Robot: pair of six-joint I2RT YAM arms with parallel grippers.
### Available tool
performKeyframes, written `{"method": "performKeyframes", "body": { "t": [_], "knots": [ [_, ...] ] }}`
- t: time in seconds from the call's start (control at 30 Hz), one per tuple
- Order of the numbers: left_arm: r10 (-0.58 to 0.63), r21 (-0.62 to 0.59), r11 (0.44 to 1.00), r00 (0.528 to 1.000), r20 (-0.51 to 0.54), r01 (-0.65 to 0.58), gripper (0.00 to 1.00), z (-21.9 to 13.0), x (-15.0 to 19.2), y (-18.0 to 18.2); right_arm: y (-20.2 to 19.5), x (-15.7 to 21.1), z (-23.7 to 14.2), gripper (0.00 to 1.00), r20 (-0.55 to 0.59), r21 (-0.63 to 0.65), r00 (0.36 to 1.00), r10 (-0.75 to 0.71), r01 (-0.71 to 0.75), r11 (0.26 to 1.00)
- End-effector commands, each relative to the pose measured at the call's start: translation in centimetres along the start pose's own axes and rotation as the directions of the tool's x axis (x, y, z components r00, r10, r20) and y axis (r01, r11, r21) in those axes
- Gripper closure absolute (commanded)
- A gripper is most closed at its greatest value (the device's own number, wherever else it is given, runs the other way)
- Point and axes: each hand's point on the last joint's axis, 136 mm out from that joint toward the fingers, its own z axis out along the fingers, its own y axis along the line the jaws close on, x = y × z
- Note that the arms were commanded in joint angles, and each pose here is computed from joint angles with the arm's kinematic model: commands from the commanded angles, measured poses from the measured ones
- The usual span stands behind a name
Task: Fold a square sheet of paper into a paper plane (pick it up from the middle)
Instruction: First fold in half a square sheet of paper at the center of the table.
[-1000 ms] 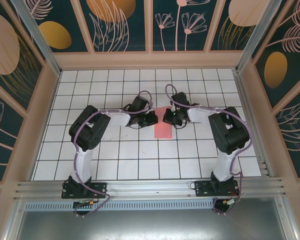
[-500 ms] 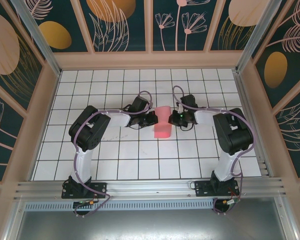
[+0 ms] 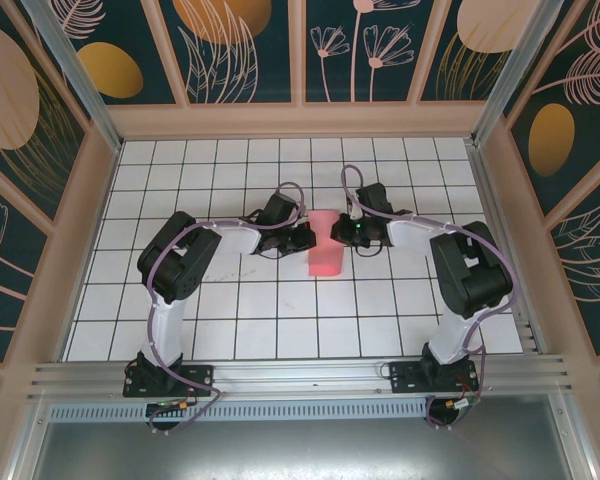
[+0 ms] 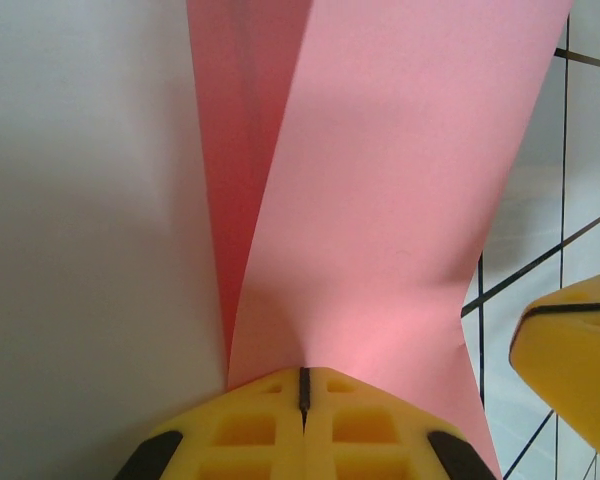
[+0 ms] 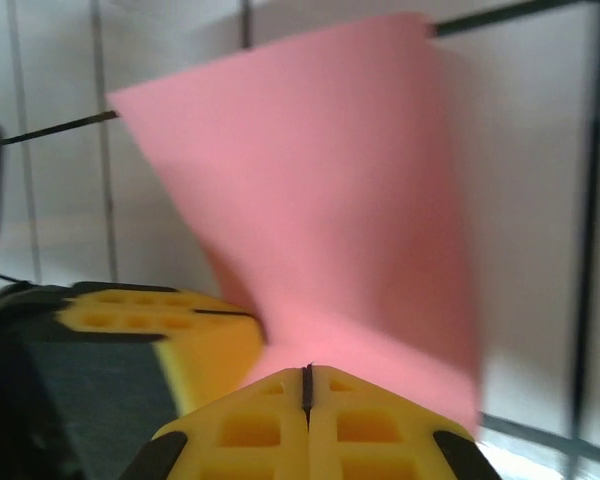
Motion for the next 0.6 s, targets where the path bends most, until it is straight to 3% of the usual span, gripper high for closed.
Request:
{"method": "performKeyframes", "body": {
  "t": [0.0, 0.37, 0.47, 0.57],
  "knots": [
    [-0.128, -0.448, 0.892, 0.984, -0.123, 0.06, 1.0, 1.9, 7.8, 14.4, 0.5, -0.3, 1.6, 1.0, -0.018, -0.043, 1.0, 0.016, -0.017, 0.999],
    [-0.133, -0.458, 0.887, 0.982, -0.133, 0.058, 1.0, 1.9, 8.4, 14.9, -5.4, -0.7, 1.0, 1.0, 0.012, 0.03, 0.995, 0.097, -0.098, 0.995],
    [-0.132, -0.46, 0.886, 0.982, -0.136, 0.056, 1.0, 1.9, 8.5, 15.1, -7.4, -1.8, 0.0, 1.0, 0.046, 0.057, 0.991, 0.124, -0.126, 0.99],
    [-0.13, -0.46, 0.886, 0.982, -0.137, 0.054, 1.0, 1.8, 8.5, 15.1, -6.9, -3.8, -1.4, 1.0, 0.103, 0.041, 0.987, 0.122, -0.127, 0.991]
  ]
}}
